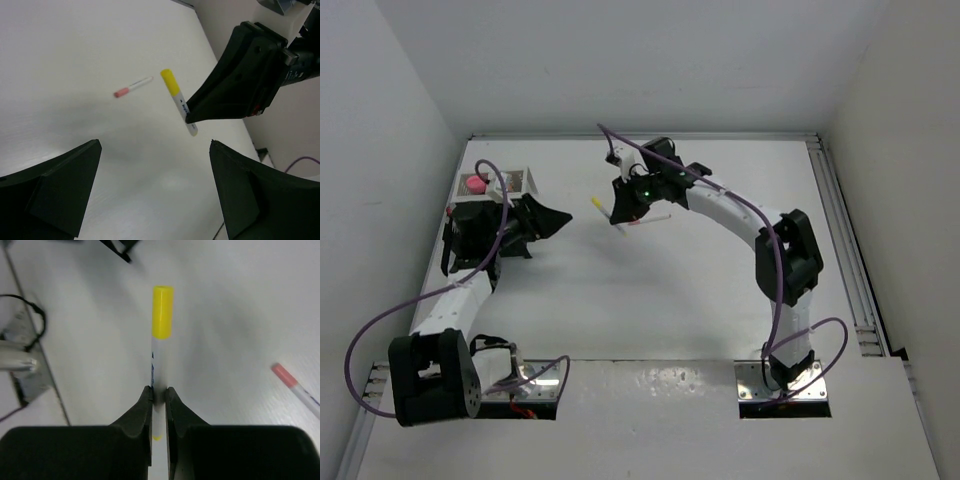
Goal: Sort the stationery into containers
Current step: Pick up the pen from the center of the board.
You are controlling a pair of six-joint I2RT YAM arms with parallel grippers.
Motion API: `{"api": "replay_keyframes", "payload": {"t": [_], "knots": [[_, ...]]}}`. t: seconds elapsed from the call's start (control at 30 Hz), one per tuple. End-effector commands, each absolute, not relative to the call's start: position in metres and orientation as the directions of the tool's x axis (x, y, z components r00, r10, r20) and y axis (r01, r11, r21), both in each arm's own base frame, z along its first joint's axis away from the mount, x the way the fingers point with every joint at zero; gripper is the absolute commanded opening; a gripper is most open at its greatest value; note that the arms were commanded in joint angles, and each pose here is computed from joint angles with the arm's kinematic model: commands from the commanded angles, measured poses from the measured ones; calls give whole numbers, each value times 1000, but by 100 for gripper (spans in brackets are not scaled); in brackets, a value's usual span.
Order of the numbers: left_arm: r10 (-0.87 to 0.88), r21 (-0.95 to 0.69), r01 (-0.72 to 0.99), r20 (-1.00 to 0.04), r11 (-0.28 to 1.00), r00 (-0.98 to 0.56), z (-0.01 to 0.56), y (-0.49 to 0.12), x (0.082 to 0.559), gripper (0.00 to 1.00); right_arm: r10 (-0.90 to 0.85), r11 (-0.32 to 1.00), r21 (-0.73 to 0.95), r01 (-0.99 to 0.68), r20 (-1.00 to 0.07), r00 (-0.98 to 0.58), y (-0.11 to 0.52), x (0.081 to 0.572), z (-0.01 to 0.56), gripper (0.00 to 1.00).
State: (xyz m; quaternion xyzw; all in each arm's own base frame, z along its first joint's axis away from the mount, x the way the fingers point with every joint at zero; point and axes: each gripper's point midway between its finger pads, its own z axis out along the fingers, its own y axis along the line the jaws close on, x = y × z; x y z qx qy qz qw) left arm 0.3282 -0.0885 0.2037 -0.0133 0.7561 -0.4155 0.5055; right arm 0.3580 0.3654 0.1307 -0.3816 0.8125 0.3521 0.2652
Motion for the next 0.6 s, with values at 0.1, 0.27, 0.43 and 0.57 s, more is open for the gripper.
{"api": "replay_keyframes", "payload": {"t": [0.1, 0.27, 0.43, 0.57], "knots": [[-475, -679, 485, -733, 551, -487, 232, -120, 326, 96, -315, 334, 524, -784, -722, -617, 405, 330, 185, 0], [-460, -672, 527, -740, 520, -490, 245, -135, 325, 97, -313, 302, 539, -786, -723, -616, 414, 319, 193, 0], [-440, -653, 490, -755, 577, -486, 236, -133, 335, 97, -317, 268, 545, -794, -729, -607, 423, 307, 203, 0], [-448, -662, 475, -745, 579, -493, 232, -131, 341, 90, -324, 242, 548, -800, -732, -599, 430, 296, 212, 0]]}}
